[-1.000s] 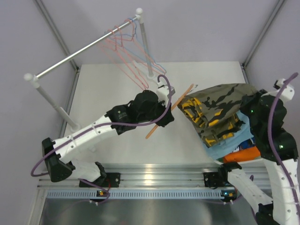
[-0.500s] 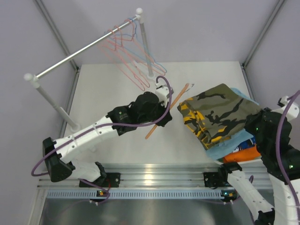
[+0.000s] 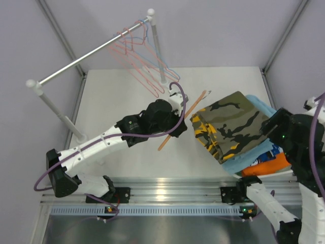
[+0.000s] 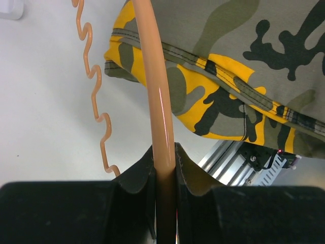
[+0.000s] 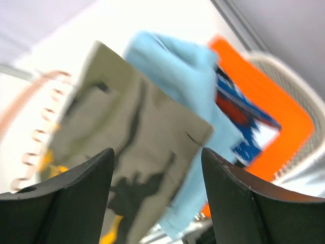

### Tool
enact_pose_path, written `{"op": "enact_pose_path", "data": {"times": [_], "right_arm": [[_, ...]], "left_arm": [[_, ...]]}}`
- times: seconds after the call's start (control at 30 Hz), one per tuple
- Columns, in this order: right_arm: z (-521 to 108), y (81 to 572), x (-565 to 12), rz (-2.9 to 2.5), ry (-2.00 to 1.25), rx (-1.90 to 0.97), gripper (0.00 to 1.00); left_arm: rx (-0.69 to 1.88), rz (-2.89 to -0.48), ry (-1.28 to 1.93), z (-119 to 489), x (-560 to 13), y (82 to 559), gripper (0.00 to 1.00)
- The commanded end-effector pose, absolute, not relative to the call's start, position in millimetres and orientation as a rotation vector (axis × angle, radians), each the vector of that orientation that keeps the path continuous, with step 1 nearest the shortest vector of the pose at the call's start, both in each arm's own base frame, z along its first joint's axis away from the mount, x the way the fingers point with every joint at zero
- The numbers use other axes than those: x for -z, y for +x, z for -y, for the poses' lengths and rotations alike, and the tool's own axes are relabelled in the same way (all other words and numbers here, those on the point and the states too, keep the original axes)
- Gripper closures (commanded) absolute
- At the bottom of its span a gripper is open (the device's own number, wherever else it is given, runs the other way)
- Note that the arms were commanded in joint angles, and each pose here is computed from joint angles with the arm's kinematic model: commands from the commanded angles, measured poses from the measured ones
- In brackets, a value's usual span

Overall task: Remove the trousers from the hanger
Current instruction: Place the trousers in the bin.

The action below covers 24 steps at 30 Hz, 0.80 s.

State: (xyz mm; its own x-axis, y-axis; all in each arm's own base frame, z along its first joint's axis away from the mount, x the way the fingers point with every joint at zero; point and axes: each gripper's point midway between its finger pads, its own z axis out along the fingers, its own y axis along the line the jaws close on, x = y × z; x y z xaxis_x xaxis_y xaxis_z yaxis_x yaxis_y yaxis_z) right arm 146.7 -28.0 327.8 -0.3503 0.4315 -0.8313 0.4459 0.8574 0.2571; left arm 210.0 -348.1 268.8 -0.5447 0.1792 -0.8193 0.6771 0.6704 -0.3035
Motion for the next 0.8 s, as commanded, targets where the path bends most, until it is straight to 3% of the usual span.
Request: {"op": "enact_pose_path", "data": {"times": [0.0, 0.1, 0.23, 0.43, 0.77], "right_arm": [[19.9, 154.7, -401.7, -1.857, 0.520, -0.064, 0.31], [-6.8, 180.8, -429.2, -1.863, 0.362, -0.165, 0.30], [-39.0, 223.9, -416.1, -1.960, 0.244, -0.263, 0.30], [-77.4, 252.6, -390.4, -1.931, 0.247, -0.505, 0.39], [-34.3, 236.5, -245.9, -2.245, 0.425, -0.172, 0.46]], "left_arm": [[0.908, -1.912, 0.630, 361.3, -319.2, 210.8, 1.00], [0.944, -1.900, 0.657, 365.4, -321.5, 206.4, 1.00], [0.969, -1.892, 0.663, 368.3, -325.0, 203.7, 1.00], [0.966, -1.896, 0.638, 367.2, -325.2, 205.5, 1.00], [0.885, -1.911, 0.594, 358.6, -322.1, 215.9, 1.00]]}}
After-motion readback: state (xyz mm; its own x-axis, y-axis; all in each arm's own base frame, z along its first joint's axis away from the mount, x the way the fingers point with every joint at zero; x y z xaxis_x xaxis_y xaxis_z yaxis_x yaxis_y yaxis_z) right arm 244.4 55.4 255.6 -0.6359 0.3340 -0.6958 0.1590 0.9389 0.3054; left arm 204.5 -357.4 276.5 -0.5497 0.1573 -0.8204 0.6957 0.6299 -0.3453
